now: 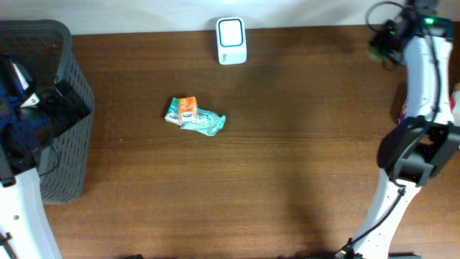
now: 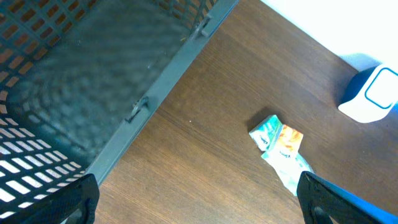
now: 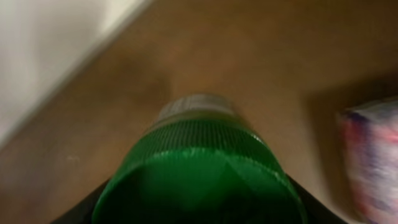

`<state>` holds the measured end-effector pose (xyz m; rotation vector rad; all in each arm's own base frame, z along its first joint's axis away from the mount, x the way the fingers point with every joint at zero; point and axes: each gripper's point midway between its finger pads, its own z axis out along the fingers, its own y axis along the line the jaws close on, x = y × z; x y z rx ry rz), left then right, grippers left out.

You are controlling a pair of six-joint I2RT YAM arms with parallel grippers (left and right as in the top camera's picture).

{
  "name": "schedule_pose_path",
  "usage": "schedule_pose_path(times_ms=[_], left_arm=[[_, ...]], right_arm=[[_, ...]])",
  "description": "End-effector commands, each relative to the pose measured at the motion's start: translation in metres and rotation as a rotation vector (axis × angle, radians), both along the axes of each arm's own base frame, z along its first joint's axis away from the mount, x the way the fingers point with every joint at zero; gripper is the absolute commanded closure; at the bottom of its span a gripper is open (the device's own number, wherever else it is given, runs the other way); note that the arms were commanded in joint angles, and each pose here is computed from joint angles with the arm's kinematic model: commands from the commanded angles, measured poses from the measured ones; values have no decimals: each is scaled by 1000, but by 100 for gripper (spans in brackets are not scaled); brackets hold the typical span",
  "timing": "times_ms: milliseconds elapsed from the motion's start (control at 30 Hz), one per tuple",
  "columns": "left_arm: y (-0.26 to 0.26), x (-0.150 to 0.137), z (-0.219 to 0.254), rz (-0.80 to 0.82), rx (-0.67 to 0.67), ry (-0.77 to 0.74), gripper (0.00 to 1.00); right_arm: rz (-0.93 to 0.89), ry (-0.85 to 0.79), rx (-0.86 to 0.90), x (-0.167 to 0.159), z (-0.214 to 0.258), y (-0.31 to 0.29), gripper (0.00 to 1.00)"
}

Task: Scan the item barcode
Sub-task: 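Carry the jar to the far right and set it down, then reach the right gripper to the teal wet-wipes pack in center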

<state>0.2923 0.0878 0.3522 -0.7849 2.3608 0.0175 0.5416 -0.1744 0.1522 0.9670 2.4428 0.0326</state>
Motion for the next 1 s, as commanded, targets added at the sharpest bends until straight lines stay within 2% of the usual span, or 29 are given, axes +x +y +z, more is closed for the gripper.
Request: schedule_pose_path(times_ms=[0, 133, 267, 467, 567, 667, 767, 833, 867, 967], left_arm=[[4, -1, 1, 18, 6, -2, 1], [4, -1, 1, 18, 6, -2, 1], [4, -1, 1, 17, 6, -3, 1], [4, -1, 1, 18, 6, -2, 1], [4, -1, 1, 18, 6, -2, 1], [4, -1, 1, 17, 6, -3, 1], [4, -1, 1, 18, 6, -2, 1], [4, -1, 1, 18, 6, -2, 1], [4, -1, 1, 17, 6, -3, 1], [4, -1, 1, 18, 6, -2, 1]], right_arm=[[-49, 89, 3, -31, -17, -46, 52], [-106, 163, 34, -50, -49, -74, 51], [-87, 195, 47, -49, -69, -73, 48], [-24, 166, 19, -31, -67, -55, 48], [-12, 98, -4, -17, -46, -55, 56], [-21, 142, -4, -26, -57, -56, 47], [-53, 265, -39, -49, -92, -63, 44], [-56, 291, -40, -55, -100, -63, 6], [-56, 290, -41, -55, -98, -62, 1], [-73, 222, -66, -54, -50, -70, 1]])
